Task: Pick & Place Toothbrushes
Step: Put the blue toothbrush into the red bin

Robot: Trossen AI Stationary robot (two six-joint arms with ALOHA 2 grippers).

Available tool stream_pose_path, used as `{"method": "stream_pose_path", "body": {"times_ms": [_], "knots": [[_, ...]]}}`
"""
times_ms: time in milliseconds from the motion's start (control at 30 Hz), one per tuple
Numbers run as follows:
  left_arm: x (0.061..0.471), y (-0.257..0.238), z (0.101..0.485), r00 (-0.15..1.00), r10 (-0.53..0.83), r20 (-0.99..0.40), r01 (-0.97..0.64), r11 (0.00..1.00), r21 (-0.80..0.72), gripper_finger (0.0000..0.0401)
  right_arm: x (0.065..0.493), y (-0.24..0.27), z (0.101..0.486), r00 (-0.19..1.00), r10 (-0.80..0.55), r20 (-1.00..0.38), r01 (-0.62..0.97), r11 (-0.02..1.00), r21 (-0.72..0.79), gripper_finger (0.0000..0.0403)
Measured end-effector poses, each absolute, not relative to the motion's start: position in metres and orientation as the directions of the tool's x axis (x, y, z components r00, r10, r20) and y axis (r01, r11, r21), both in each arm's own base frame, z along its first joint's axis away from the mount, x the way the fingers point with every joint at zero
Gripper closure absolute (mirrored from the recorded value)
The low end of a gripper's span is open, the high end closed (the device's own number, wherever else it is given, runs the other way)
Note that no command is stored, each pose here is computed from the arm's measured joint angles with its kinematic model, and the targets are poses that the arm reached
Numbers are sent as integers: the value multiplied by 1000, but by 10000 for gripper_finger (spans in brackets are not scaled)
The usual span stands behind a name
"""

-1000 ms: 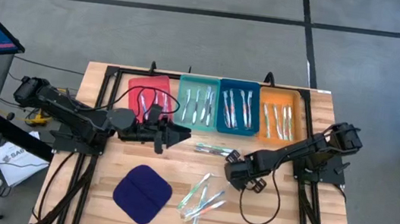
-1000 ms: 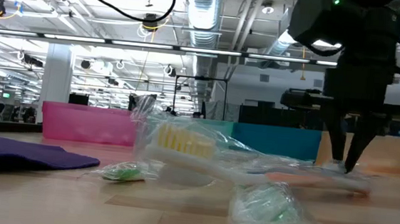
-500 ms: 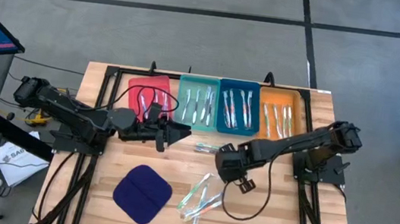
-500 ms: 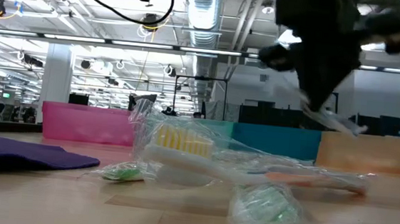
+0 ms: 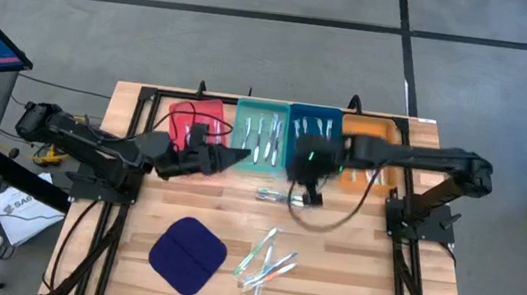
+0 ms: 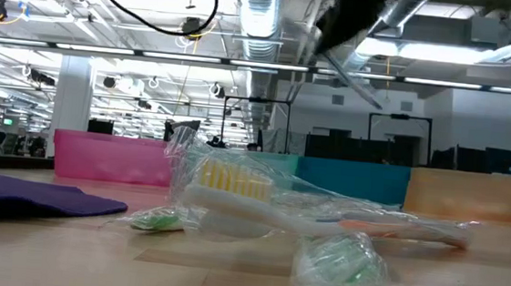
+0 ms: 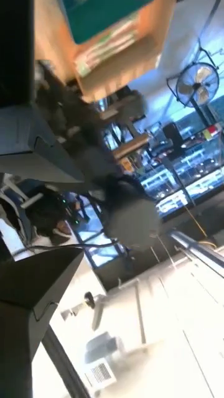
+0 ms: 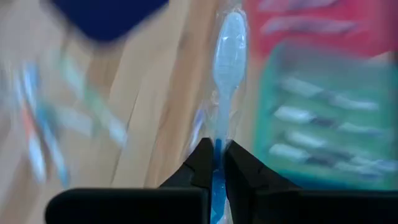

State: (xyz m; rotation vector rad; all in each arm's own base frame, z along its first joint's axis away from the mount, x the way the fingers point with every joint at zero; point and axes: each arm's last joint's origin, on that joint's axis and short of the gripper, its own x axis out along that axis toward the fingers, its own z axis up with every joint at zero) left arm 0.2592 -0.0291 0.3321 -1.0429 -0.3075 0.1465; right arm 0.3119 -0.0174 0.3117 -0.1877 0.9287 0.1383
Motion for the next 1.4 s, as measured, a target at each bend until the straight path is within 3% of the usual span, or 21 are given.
{"method": "stream_pose_path", "body": {"times_ms": [333, 533, 800, 967, 1233, 1400], "knots": [[235, -14, 357, 930, 231, 286, 87, 617, -782, 224, 302, -73, 388, 886, 60, -461, 48, 974, 220, 389], [229, -4, 362, 918, 263, 297, 11, 730, -683, 224, 310, -74, 421, 970, 111, -217, -7, 903, 429, 389], [228, 23, 363, 940, 121, 319, 144, 705, -695, 224, 330, -68, 446, 988, 94, 122, -148, 800, 581, 389], [229, 42, 360, 951, 42, 305, 206, 649, -732, 224, 332, -62, 448, 988, 49, 147, -128, 787, 603, 389], [223, 59, 362, 950, 25, 310, 187, 751, -634, 224, 333, -57, 448, 989, 39, 145, -121, 777, 618, 389], [223, 62, 361, 953, 27, 302, 205, 677, -707, 224, 333, -56, 448, 989, 19, 145, -100, 810, 577, 386]]}}
